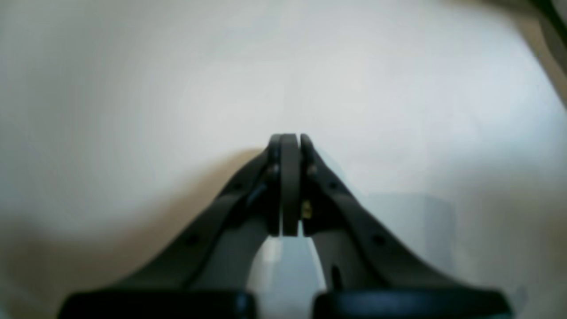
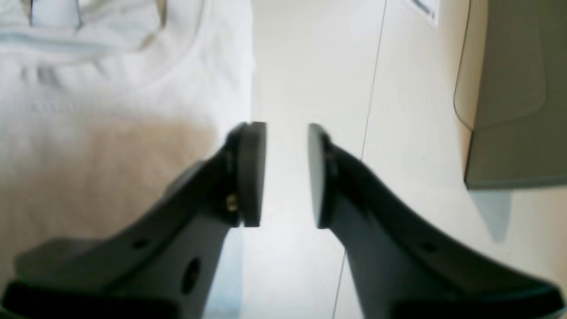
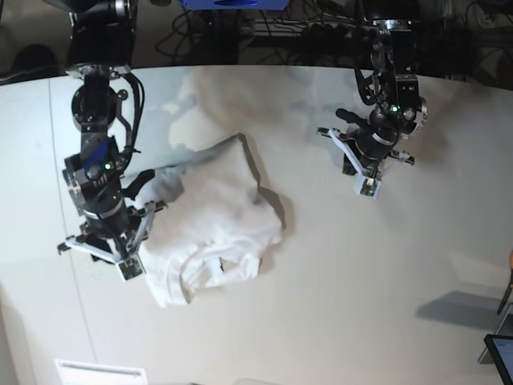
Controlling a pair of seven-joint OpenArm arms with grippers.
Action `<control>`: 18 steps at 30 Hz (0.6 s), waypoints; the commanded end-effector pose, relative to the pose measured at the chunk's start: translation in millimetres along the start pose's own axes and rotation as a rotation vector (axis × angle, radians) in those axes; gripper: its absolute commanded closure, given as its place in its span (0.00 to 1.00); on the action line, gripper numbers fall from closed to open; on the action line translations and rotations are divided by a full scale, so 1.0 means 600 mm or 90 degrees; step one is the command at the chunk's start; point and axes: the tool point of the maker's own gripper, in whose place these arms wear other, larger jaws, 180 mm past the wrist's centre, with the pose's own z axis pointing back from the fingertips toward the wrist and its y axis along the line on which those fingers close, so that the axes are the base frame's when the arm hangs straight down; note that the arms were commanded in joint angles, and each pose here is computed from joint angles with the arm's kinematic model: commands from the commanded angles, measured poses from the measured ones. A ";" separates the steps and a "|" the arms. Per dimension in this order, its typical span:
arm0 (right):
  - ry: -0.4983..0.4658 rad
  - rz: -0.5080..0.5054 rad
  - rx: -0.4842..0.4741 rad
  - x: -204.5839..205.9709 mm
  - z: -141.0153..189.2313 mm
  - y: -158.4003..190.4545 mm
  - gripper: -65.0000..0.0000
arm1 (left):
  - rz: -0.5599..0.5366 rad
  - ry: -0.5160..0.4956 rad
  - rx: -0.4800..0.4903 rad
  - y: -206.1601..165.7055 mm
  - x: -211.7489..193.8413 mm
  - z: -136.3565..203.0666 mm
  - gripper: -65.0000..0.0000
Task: Fold the T-shirt properly
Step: 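Smooth the bundle with the right gripper while the left gripper withdraws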
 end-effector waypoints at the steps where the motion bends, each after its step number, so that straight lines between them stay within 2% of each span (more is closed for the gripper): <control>1: -0.028 0.017 0.004 0.031 -0.006 -0.002 0.63 | 0.004 -0.029 0.001 -0.001 0.018 0.006 1.00; 3: -0.020 0.050 0.041 0.035 -0.023 0.023 0.51 | 0.008 -0.022 -0.003 -0.007 0.008 0.006 1.00; 7: -0.001 0.087 0.093 0.031 -0.051 0.058 0.39 | 0.019 -0.021 -0.011 -0.019 0.005 0.004 1.00; 12: -0.007 0.075 0.108 0.057 -0.068 0.069 0.38 | 0.022 -0.021 -0.014 -0.023 0.005 0.004 1.00; 18: -0.036 0.077 0.094 0.103 -0.071 0.050 0.38 | 0.022 -0.016 -0.014 -0.023 0.001 0.002 1.00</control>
